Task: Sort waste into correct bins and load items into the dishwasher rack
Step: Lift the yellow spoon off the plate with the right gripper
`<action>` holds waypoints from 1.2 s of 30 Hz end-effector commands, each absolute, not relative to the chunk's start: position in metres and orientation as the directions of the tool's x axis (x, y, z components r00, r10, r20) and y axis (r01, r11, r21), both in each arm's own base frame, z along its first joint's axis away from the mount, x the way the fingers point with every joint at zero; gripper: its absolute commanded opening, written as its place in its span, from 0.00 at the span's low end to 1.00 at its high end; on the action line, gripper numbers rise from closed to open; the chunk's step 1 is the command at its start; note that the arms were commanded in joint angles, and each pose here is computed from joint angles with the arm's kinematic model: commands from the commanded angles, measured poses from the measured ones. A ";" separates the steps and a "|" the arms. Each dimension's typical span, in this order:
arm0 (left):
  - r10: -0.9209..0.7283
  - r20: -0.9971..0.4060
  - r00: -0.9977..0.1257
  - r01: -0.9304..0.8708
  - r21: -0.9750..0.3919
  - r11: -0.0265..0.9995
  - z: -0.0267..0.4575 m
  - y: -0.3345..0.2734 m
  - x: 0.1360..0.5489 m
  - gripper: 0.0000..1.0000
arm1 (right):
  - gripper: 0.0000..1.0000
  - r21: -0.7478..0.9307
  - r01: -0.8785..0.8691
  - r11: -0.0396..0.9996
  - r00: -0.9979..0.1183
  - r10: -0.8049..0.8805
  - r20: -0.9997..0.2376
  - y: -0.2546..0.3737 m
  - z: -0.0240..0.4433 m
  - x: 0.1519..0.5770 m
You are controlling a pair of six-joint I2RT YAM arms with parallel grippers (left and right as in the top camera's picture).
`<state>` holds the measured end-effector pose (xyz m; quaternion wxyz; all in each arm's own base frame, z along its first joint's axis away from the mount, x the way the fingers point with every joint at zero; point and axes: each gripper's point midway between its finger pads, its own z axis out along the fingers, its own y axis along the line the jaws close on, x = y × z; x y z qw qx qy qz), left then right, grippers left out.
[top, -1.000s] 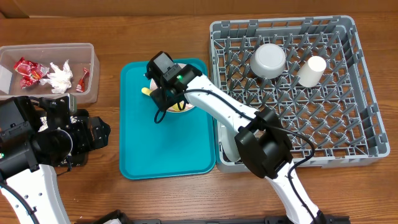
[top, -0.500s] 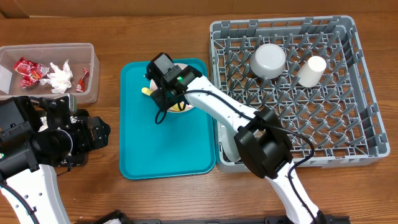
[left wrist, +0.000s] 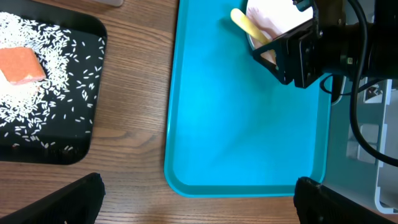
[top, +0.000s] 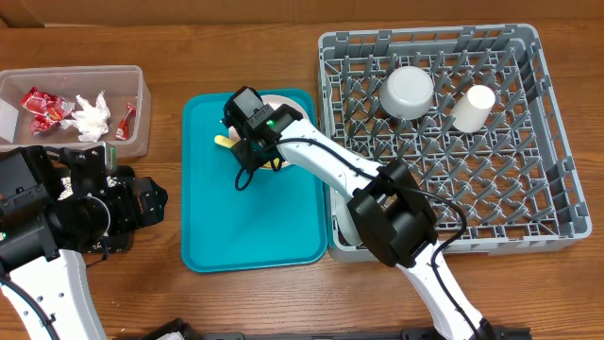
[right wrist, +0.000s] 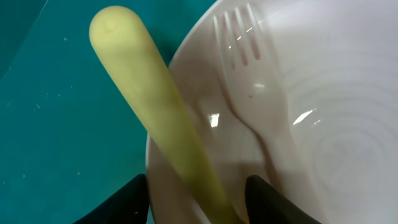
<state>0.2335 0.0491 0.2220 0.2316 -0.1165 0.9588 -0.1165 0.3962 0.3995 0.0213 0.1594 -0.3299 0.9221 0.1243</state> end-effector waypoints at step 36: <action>-0.277 -0.416 -0.866 -0.166 -0.284 0.944 0.220 0.049 0.234 1.00 | 0.23 0.086 -0.640 0.764 -0.726 -0.563 -0.395 0.398 0.032 0.408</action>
